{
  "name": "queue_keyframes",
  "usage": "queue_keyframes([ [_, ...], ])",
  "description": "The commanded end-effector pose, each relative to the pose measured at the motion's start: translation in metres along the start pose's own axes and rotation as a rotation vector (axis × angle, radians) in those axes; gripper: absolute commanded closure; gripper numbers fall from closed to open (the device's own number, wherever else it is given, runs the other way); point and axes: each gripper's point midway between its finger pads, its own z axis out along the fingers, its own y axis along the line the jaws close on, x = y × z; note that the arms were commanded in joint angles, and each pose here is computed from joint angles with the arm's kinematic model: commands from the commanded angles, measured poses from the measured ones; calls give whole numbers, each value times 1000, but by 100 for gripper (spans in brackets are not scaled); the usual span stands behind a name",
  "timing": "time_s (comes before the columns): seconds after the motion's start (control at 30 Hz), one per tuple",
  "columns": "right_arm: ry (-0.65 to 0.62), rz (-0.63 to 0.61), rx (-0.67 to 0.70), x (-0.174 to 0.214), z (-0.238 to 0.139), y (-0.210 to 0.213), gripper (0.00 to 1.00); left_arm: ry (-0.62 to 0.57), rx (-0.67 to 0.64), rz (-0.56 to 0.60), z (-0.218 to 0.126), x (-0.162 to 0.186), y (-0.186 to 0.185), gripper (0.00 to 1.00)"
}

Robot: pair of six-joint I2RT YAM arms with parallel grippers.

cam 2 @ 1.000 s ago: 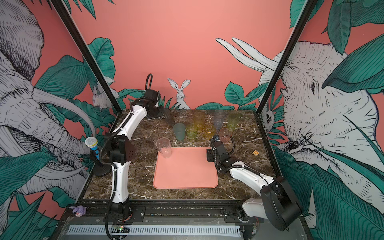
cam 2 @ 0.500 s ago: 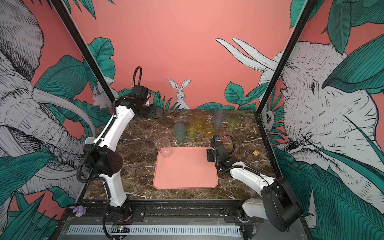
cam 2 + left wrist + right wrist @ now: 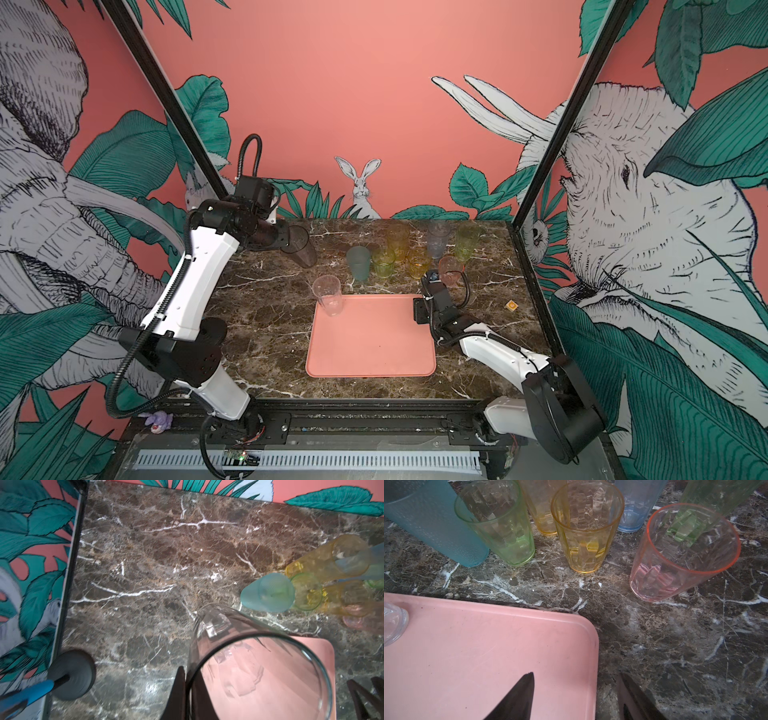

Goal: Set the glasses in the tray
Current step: 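Lift the grey-tinted glass with the left gripper and swing it toward the tray, then lower the grey-tinted glass onto the tray nearer the robot and open the left gripper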

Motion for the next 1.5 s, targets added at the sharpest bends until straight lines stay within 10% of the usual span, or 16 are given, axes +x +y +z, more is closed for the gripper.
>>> queue_keyframes([
  [0.0, -50, 14, 8, -19, -6, 0, 35, 22, -47, 22, -30, 25, 19, 100],
  [0.67, -52, 13, 15, -20, -5, -1, 35, 130, -64, 30, -71, 117, 49, 100],
  [1.47, -49, 10, 16, -19, -4, -1, 35, 171, 47, 45, -9, 169, -10, 100],
])
